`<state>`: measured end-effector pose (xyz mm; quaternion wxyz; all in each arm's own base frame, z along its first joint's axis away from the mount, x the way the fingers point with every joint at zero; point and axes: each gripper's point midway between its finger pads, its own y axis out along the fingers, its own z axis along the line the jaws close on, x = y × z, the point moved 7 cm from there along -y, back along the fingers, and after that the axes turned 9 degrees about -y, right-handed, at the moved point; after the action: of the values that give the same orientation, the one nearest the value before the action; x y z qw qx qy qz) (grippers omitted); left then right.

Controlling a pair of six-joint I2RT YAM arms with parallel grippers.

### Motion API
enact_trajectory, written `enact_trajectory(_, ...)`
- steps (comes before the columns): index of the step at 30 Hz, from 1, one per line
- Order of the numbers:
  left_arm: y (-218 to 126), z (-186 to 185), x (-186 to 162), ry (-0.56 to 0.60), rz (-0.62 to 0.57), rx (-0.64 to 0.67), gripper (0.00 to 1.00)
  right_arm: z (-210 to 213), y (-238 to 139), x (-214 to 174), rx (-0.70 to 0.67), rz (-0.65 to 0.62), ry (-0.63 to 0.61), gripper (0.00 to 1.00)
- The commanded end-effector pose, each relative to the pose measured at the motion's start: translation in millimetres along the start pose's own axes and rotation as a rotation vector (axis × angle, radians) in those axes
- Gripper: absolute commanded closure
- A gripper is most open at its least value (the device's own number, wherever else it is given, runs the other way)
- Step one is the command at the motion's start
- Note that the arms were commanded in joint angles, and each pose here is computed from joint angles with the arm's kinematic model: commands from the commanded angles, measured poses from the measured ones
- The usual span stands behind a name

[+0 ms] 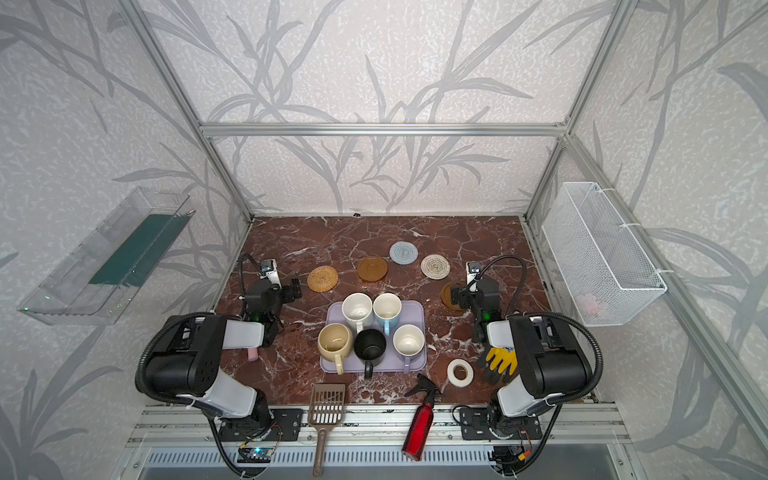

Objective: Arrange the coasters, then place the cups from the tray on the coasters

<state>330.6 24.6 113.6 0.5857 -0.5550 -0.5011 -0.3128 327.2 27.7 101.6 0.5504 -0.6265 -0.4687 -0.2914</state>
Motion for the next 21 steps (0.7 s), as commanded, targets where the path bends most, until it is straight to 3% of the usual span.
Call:
enact_trajectory(1,-0.2,0.2,3.1,-0.003,-0.022,-0.008,0.01,-4.0,-1.5,13.9,-0.022,-0.054,0.009,0.01)
enact_trajectory(21,0.0,0.8,2.9,-0.006,-0.022,-0.001,0.01,-4.5,-1.4,14.0,-0.025,-0.054,0.012,0.01)
